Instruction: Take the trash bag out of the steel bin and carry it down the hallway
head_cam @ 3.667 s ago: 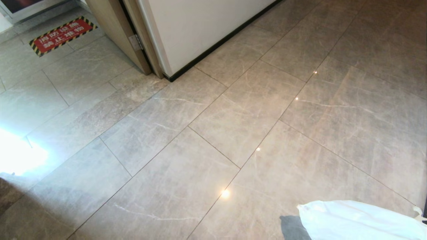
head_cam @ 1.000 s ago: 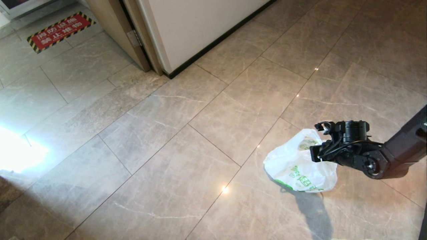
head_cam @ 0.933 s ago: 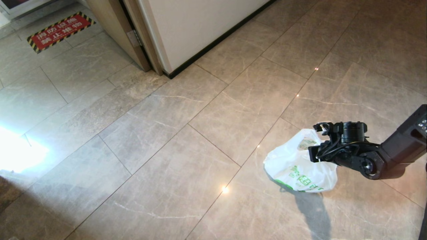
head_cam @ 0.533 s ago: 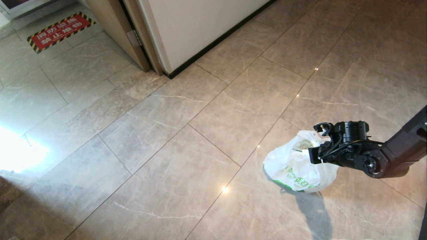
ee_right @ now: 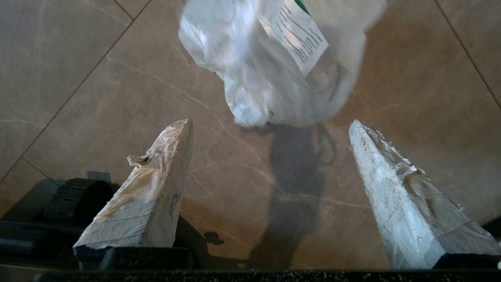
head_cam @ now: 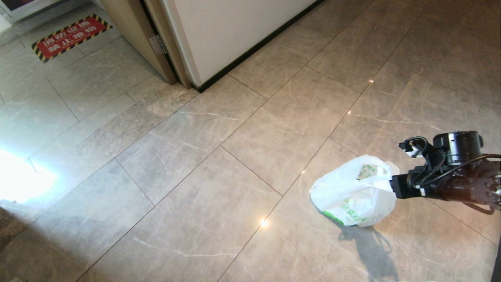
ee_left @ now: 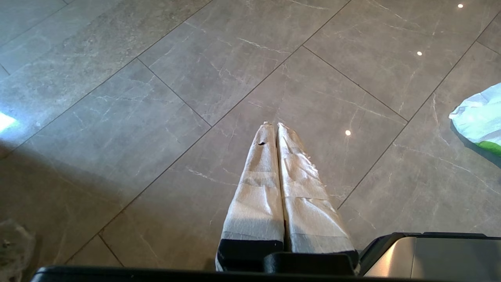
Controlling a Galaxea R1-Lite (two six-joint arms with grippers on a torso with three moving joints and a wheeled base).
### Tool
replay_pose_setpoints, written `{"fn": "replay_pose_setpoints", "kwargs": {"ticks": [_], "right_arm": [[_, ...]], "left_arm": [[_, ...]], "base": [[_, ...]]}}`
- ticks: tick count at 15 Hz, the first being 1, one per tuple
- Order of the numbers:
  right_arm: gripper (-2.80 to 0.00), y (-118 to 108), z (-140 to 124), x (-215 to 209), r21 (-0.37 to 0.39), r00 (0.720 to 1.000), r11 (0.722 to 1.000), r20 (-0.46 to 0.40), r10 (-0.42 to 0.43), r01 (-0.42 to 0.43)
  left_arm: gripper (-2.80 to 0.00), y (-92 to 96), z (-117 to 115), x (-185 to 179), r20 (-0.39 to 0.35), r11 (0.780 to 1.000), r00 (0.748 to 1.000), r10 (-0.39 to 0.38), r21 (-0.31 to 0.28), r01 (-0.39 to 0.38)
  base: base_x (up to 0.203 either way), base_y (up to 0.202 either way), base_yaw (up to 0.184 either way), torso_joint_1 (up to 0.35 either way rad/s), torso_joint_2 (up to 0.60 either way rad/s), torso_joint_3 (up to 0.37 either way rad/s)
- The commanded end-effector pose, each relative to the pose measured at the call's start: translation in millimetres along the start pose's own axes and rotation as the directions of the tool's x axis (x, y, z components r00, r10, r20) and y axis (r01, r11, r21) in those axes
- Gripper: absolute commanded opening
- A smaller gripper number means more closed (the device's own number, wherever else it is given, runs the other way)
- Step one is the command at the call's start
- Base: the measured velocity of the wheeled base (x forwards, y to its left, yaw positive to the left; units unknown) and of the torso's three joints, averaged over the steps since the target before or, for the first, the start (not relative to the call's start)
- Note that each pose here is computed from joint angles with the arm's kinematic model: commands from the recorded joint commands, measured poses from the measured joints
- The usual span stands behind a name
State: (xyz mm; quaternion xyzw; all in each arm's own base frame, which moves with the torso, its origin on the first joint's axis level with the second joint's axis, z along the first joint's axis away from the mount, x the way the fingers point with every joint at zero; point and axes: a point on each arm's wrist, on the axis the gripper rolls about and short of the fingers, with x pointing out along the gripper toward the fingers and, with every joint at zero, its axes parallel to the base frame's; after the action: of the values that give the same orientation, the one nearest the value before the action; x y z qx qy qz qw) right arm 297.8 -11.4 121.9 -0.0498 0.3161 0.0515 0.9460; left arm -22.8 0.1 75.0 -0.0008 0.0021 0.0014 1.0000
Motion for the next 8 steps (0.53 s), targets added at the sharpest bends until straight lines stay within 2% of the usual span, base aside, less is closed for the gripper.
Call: {"fn": "replay_pose_setpoints", "kwargs": {"ticks": [1, 5, 8], "right_arm": [[0.0, 2.8, 3.7, -59.1, 0.009, 0.997, 1.0, 0.08, -0.022, 0.021], [0.0, 13.6, -28.0, -114.7, 0.069, 0.994, 0.997, 0.101, -0.032, 0.025], [0.0, 23.5, -61.9, -150.4, 0.08, 0.988, 0.996, 0.151, -0.038, 0.026]], "left_arm": [[-2.8, 0.0, 0.0, 0.0, 0.0, 1.0, 1.0, 0.0, 0.0, 0.0], [-2.8, 0.0, 0.0, 0.0, 0.0, 1.0, 1.0, 0.0, -0.001, 0.0], [-2.8, 0.0, 0.0, 0.0, 0.0, 1.0, 1.0, 0.0, -0.001, 0.0]], "base": [[0.0, 0.0, 0.0, 0.0, 0.0, 0.0], [0.0, 0.0, 0.0, 0.0, 0.0, 0.0], [0.0, 0.0, 0.0, 0.0, 0.0, 0.0]]}}
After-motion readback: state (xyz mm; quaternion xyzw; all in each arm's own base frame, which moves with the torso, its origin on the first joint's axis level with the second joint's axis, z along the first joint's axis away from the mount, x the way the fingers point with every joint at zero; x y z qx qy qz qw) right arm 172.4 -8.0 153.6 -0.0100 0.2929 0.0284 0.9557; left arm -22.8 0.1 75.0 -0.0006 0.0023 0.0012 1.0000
